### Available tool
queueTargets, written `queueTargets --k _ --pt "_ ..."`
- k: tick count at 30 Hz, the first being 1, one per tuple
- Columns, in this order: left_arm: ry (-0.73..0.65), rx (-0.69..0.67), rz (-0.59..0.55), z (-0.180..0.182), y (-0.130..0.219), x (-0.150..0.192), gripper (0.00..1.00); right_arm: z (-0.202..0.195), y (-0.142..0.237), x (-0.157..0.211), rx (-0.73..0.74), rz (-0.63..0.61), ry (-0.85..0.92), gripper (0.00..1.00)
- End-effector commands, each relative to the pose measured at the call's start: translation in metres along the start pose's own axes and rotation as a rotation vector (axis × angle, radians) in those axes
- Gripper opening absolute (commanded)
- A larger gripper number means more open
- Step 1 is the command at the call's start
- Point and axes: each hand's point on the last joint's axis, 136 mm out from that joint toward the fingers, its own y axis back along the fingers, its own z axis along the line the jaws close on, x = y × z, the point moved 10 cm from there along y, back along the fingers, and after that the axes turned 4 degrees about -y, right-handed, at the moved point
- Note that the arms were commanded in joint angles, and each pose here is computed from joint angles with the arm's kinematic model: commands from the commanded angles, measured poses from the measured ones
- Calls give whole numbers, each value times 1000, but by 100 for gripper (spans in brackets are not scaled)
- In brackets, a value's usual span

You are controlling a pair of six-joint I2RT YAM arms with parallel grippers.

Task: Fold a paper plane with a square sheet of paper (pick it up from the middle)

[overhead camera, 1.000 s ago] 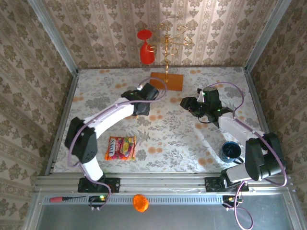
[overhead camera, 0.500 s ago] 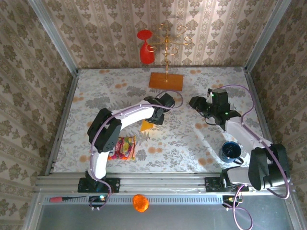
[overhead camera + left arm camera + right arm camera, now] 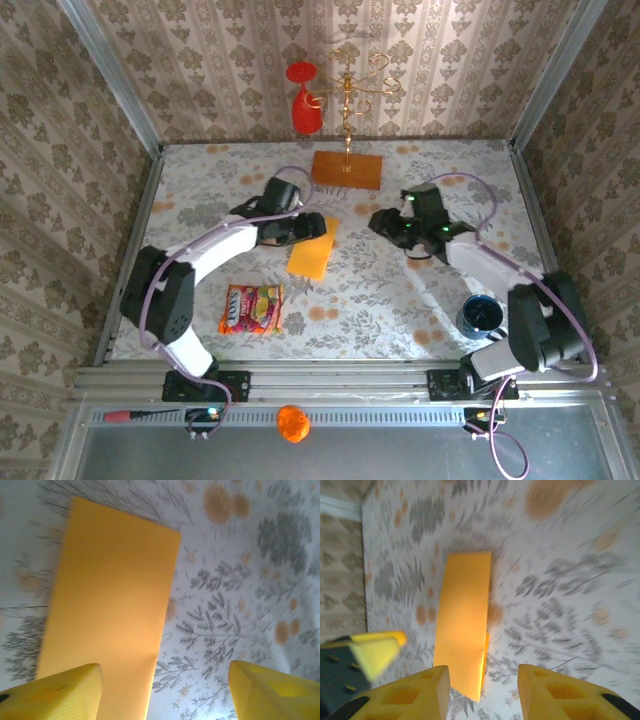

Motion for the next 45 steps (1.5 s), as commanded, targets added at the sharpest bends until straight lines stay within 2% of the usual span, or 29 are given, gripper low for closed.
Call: queueTargets --k 1,6,9,15,21,26,27,30,34,36,40,45 --pt "95 27 -28 21 11 1 72 16 -33 23 5 107 36 37" --pt "171 -38 -67 54 30 8 79 37 -83 50 20 215 71 30" --pt "195 -56 -73 65 34 13 82 41 -107 62 37 270 80 29" --pt "200 -70 -61 72 35 15 83 31 -133 70 109 334 95 28" --pt "176 -51 -39 70 31 11 86 6 -128 71 165 445 190 30" --pt "162 -9 -30 67 27 11 95 -22 -107 70 195 586 347 31" --pt "159 -1 -29 67 26 11 100 -27 -102 68 206 606 384 32" --pt "144 21 -23 63 23 12 100 -36 -88 62 218 648 483 31" --pt "126 44 1 53 17 16 100 -23 -70 53 173 570 530 31" --pt "128 55 18 48 13 19 100 -9 -61 45 124 478 509 33" --pt "130 95 58 35 1 34 96 2 -51 36 98 286 332 35" --pt "138 117 114 20 -10 58 93 -12 -61 42 122 223 135 33"
